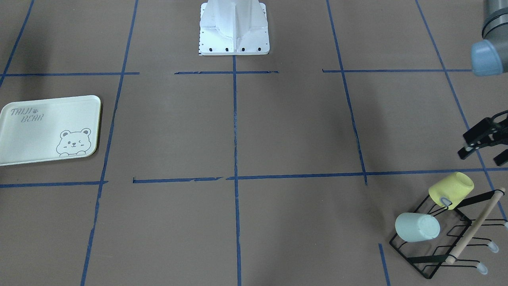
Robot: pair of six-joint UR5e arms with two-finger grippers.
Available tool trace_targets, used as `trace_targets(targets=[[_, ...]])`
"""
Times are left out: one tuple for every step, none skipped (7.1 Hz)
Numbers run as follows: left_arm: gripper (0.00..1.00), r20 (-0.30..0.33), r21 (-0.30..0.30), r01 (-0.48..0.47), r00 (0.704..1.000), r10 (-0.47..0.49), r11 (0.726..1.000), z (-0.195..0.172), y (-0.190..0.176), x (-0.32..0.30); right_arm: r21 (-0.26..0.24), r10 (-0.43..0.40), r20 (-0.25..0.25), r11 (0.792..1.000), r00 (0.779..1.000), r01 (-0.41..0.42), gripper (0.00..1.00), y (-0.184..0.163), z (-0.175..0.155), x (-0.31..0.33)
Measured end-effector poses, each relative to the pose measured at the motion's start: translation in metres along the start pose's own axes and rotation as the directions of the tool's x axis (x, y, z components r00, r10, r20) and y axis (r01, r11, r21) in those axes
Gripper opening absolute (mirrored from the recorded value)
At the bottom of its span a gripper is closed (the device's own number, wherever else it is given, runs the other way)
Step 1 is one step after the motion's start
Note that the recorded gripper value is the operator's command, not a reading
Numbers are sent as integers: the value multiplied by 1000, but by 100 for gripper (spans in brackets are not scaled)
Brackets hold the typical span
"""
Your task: Left arm grabs green cup and hands to right arm on tray
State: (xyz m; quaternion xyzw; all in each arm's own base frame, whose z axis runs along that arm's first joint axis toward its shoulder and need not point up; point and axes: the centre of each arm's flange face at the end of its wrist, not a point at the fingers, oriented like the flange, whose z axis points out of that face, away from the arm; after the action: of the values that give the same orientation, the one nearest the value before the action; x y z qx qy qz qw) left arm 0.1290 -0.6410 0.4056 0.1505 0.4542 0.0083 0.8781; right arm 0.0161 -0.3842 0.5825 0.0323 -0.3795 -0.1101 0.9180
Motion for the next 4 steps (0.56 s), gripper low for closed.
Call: trace_targets(targets=[[100,17,-30,1,1000,-1,1000,28,-24,27,0,0,0,1000,1000,0,100,0,0,0],[100,55,-48,-10,998,12,999,56,-40,40,-1,0,0,1000,1000,0,100,0,0,0],[100,92,-66,-30,995,36,997,81,-51,45,-1,0,0,1000,1000,0,100,0,0,0],[100,117,-86,-38,992,48,996,98,-60,44,-1,-1,-1,1000,1000,1,100,0,0,0]])
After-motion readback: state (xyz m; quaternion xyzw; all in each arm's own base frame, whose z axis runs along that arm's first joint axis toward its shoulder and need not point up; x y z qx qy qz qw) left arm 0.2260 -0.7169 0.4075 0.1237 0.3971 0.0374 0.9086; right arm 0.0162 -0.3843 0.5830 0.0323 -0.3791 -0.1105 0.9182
